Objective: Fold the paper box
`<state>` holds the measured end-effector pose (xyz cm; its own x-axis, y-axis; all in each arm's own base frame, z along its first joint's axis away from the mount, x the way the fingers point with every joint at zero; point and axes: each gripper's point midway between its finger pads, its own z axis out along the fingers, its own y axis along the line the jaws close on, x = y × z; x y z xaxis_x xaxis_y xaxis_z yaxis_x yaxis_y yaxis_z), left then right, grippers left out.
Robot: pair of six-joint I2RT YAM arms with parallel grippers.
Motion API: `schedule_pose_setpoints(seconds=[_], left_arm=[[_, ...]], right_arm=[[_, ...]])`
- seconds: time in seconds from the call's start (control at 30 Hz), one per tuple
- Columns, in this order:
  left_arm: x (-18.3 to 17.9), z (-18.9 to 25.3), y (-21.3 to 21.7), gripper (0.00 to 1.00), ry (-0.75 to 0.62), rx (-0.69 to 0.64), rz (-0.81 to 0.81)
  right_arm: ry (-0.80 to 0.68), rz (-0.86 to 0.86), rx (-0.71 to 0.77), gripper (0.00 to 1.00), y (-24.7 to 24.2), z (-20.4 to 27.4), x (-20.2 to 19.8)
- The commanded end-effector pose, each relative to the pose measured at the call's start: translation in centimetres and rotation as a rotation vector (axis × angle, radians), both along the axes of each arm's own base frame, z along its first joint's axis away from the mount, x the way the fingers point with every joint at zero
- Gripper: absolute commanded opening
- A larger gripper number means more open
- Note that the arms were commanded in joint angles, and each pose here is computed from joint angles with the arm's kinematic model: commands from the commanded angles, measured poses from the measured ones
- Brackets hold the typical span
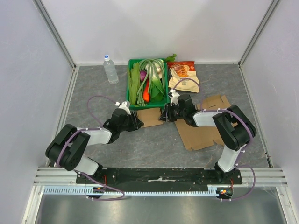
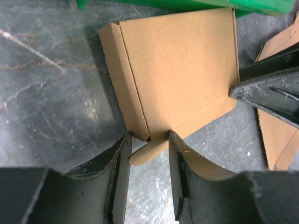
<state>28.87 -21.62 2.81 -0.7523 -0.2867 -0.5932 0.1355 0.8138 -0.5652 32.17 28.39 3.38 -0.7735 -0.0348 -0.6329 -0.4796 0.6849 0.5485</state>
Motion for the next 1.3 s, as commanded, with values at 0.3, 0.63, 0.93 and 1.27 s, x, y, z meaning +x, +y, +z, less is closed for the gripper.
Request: schedule_pose_setpoints(seconds=[0.3, 0.63, 0.93, 1.27], left_arm=[[-5.1, 6.9, 4.5, 0.78, -0.114, -0.041, 0.090], [-8.5, 13.1, 8.9, 0.78, -0.201, -0.205, 0.318], [-9.7, 14.7, 9.8, 0.77, -0.254, -0.227, 0.319], [-10.5, 16.1, 10.1, 0.77, -0.316, -0.262, 0.298]], right_arm=[[-0.023, 0.025, -0.126, 0.73, -0.8, 4.0, -4.6], [-0.927, 0.173, -1.012, 0.74, 0.5, 5.6, -9.9], [-1.147, 0.199, -1.289, 0.54, 2.6, 3.4, -8.8], [-1.177, 0.224, -1.457, 0.47, 1.5, -0.1, -5.9]])
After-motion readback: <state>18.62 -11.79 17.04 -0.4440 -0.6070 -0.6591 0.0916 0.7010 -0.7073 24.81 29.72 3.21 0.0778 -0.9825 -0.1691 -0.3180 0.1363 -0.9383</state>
